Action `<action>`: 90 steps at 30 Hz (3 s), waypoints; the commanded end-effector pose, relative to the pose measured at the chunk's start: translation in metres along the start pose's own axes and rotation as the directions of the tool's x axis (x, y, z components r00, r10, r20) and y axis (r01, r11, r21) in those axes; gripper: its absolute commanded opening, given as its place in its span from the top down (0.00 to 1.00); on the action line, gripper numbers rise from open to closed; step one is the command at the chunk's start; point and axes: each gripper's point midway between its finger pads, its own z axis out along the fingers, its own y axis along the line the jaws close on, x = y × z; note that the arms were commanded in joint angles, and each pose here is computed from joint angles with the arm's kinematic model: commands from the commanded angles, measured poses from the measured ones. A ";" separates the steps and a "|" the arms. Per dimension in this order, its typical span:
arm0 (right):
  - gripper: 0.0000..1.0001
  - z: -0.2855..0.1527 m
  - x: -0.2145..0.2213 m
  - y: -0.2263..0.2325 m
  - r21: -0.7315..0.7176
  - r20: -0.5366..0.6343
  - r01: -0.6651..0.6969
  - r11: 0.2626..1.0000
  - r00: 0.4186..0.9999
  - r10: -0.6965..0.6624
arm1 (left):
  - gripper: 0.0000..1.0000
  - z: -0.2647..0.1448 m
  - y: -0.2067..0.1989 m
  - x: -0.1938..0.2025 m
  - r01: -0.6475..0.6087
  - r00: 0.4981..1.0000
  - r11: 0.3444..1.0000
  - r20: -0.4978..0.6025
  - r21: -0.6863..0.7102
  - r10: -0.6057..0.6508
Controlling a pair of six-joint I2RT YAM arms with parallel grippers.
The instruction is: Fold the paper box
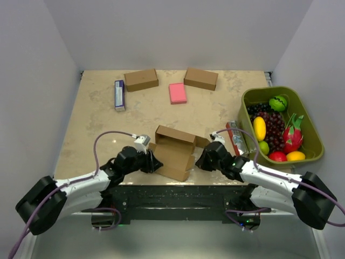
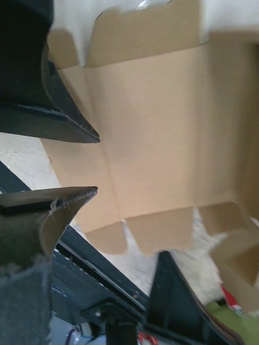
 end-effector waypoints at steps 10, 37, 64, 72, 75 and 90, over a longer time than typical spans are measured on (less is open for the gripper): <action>0.94 0.013 -0.011 0.044 -0.161 0.016 -0.025 0.987 0.999 0.028 | 0.75 0.011 0.001 0.037 0.068 0.997 0.998 0.023 0.018 -0.068; 0.94 0.042 -0.042 0.076 -0.136 0.099 0.115 0.984 0.990 -0.102 | 0.83 0.010 0.008 0.075 0.100 0.993 0.995 -0.068 -0.019 -0.101; 0.54 0.043 -0.069 0.087 -0.102 0.174 0.276 0.956 0.951 -0.256 | 0.83 0.010 0.010 0.077 0.105 0.992 0.994 -0.074 -0.029 -0.107; 0.61 0.046 -0.058 0.099 -0.140 0.164 0.309 0.941 0.944 -0.286 | 0.83 0.012 0.009 0.078 0.103 0.991 0.994 -0.081 -0.027 -0.105; 0.64 0.046 -0.054 0.104 -0.136 0.167 0.333 0.933 0.936 -0.310 | 0.83 0.012 0.010 0.079 0.103 0.991 0.994 -0.084 -0.028 -0.105; 0.72 0.073 -0.020 0.097 -0.057 0.069 0.387 0.920 0.921 -0.383 | 0.83 0.012 0.010 0.081 0.105 0.990 0.994 -0.090 -0.031 -0.107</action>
